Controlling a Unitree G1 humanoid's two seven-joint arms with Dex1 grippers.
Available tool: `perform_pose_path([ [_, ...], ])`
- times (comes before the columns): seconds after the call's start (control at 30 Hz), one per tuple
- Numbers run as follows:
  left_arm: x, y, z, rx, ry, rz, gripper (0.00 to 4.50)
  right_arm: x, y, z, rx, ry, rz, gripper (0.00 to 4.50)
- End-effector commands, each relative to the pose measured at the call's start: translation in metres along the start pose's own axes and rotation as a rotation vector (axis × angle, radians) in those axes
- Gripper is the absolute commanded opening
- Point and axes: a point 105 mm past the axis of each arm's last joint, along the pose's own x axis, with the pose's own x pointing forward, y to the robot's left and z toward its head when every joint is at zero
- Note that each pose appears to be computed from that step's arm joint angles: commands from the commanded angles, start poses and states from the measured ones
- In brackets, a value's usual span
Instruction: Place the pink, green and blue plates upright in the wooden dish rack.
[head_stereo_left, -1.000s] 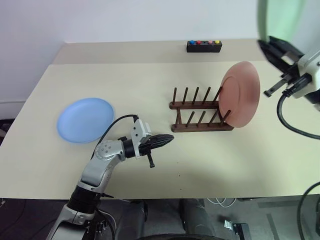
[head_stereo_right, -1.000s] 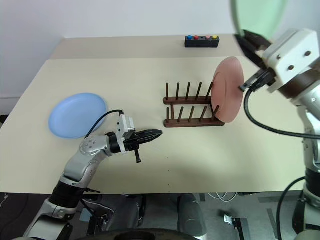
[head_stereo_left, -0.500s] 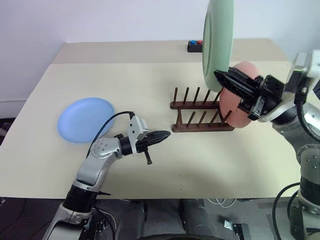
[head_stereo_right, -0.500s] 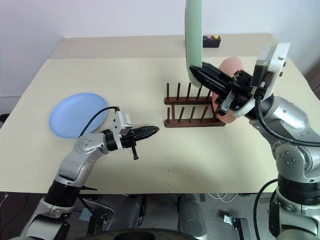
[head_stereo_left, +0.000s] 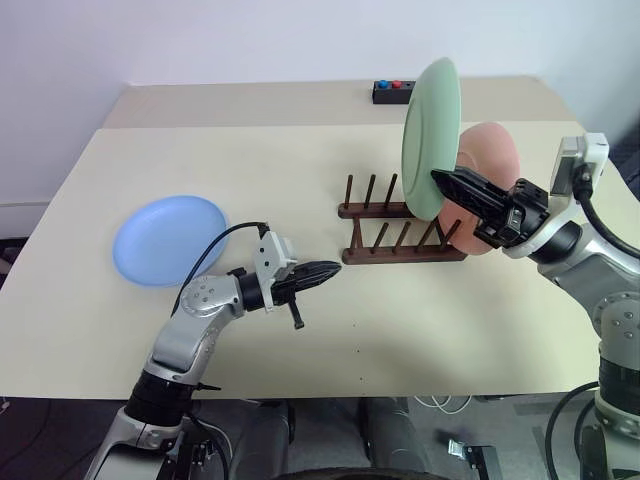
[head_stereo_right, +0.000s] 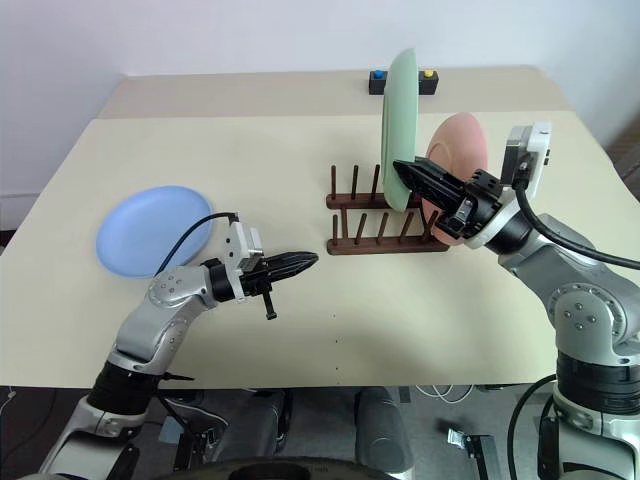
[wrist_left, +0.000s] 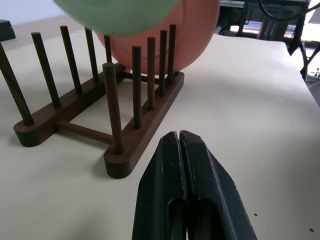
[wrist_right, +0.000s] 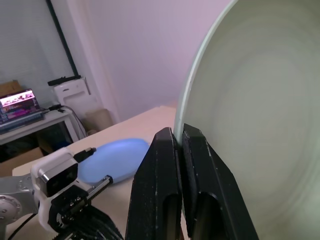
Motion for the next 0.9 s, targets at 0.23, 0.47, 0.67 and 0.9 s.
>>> perform_pose_path([
  [0.23,0.001,-0.003,0.000,0.014,-0.028,-0.010,0.00,-0.003,-0.003,0.013,0.025,-0.045,0.018,0.04],
  [0.47,0.000,-0.003,-0.001,0.015,-0.027,-0.007,0.00,-0.004,-0.007,0.009,0.049,-0.030,0.008,0.04],
  [0.67,0.001,-0.003,-0.001,0.017,-0.027,-0.006,0.00,-0.005,-0.008,0.007,0.050,-0.023,0.003,0.62],
  [0.9,0.002,-0.003,0.002,0.019,-0.029,-0.008,0.00,-0.006,-0.011,0.007,0.018,-0.017,-0.029,3.84],
])
